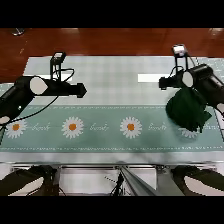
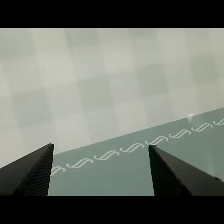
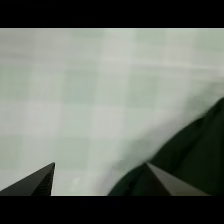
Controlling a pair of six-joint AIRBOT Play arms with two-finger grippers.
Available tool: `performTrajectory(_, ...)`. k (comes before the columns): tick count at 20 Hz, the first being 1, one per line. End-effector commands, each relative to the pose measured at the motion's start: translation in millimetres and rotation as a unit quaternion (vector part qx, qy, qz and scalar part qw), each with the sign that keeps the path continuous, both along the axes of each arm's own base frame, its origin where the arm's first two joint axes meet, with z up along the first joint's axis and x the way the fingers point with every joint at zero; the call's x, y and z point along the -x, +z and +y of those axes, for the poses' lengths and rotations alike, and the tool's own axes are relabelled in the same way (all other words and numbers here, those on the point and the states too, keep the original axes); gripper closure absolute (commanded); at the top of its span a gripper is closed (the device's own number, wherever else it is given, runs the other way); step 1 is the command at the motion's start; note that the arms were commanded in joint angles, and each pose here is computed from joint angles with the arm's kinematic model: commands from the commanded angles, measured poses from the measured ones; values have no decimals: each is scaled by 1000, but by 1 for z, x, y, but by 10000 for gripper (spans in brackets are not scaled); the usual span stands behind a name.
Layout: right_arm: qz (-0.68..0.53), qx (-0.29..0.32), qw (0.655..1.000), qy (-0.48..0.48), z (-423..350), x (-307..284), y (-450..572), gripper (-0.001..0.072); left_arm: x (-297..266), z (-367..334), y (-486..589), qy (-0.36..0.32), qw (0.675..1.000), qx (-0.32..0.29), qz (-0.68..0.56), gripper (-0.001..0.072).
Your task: Fold the shirts.
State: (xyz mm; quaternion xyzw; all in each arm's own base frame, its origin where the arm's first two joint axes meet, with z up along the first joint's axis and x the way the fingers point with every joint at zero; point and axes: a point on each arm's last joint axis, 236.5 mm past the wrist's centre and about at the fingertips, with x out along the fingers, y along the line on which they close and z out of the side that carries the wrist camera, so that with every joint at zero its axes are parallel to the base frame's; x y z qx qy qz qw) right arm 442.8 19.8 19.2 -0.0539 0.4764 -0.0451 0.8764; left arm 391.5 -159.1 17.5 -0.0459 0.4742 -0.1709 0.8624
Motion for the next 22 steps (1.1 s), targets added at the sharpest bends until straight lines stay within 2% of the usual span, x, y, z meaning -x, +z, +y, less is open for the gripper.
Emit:
performTrajectory(1, 5, 21, 994, -105, -83, 7, 6, 76, -5, 4, 3, 2, 1000, -6, -12, 6)
performTrajectory(4, 92, 16, 972, -215, -157, 63, -16, 80, -5, 4, 2, 2, 1000, -7, -10, 6)
performTrajectory(6, 152, -5, 960, -235, -178, 101, -38, 81, -5, 4, 1, 2, 1000, -7, -10, 6)
performTrajectory(9, 193, -83, 946, -248, -166, 132, -78, 81, -4, 2, 1, 1, 1000, -6, -8, 6)
performTrajectory(13, 185, -160, 939, -243, -131, 127, -112, 92, -4, 2, 1, 1, 1000, -6, -8, 6)
performTrajectory(14, 193, -185, 933, -239, -120, 125, -118, 131, -4, 2, 1, 1, 1000, -6, -7, 6)
performTrajectory(15, 196, -206, 931, -230, -109, 122, -121, 269, -2, 2, 0, -1, 1000, -7, -4, 6)
performTrajectory(16, 188, -231, 931, -211, -97, 114, -116, 524, 2, 3, -1, -5, 1000, -11, 5, 6)
performTrajectory(17, 175, -248, 935, -183, -88, 103, -103, 676, 7, 8, -1, -16, 1000, -21, 16, 6)
performTrajectory(19, 111, -262, 948, -143, -85, 66, -45, 680, 18, 27, 13, -19, 998, -34, 51, 6)
performTrajectory(22, -91, -255, 958, -92, -89, 10, 119, 680, 28, 58, 52, 12, 999, -22, 47, 6)
